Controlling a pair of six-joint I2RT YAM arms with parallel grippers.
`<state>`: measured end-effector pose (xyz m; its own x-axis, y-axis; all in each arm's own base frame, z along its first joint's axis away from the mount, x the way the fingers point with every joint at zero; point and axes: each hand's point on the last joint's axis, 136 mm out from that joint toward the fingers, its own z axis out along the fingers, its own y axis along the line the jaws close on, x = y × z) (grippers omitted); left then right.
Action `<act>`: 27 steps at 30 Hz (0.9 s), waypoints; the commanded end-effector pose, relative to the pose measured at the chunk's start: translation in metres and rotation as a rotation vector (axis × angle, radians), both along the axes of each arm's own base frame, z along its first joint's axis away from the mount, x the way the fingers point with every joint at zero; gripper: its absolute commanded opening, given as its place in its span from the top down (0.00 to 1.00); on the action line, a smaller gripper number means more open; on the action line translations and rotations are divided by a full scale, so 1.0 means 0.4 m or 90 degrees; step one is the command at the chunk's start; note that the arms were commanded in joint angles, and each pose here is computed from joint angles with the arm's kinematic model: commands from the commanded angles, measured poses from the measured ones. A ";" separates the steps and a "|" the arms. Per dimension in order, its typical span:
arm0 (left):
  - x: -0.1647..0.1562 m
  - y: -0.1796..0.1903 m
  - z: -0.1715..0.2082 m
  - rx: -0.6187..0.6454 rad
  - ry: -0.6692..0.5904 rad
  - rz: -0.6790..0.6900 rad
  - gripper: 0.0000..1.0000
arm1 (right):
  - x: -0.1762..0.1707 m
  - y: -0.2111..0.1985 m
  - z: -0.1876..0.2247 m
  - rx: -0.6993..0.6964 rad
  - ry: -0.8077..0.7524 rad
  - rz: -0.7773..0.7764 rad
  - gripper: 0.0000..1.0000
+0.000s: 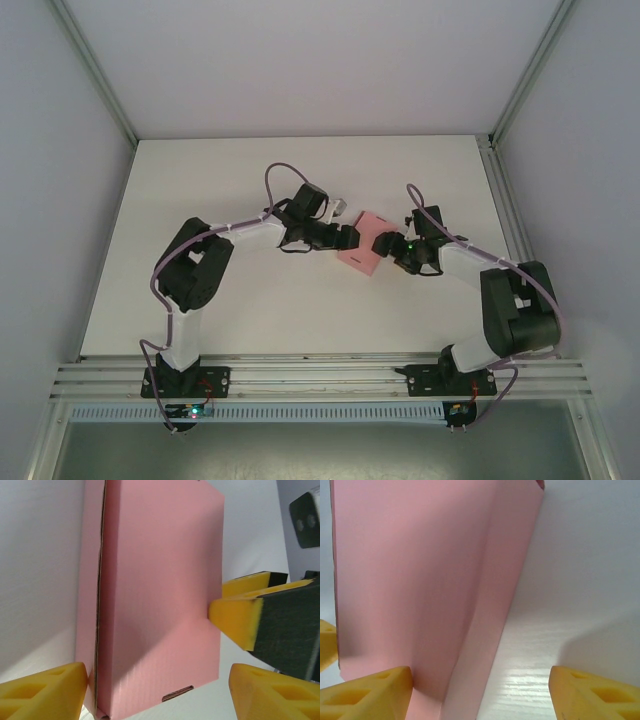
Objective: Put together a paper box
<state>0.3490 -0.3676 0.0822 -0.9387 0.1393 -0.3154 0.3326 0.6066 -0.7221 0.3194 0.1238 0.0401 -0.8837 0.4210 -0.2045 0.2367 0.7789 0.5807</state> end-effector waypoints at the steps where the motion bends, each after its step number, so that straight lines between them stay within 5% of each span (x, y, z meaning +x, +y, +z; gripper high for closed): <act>1: 0.015 0.004 -0.009 0.008 0.001 -0.003 0.25 | 0.018 0.008 -0.003 0.018 -0.008 -0.006 0.34; 7: 0.016 -0.001 -0.005 0.005 0.000 -0.007 0.25 | 0.021 0.029 -0.046 0.049 0.020 0.004 0.43; 16: 0.030 0.020 0.007 0.022 -0.008 0.019 0.24 | -0.046 0.006 -0.120 0.087 0.064 -0.014 0.85; 22: 0.053 0.031 0.048 0.003 -0.026 0.041 0.18 | -0.060 -0.008 -0.135 0.135 0.049 -0.019 0.99; 27: 0.073 0.004 0.050 -0.025 -0.006 0.032 0.14 | -0.073 -0.002 -0.147 0.181 0.051 -0.016 1.00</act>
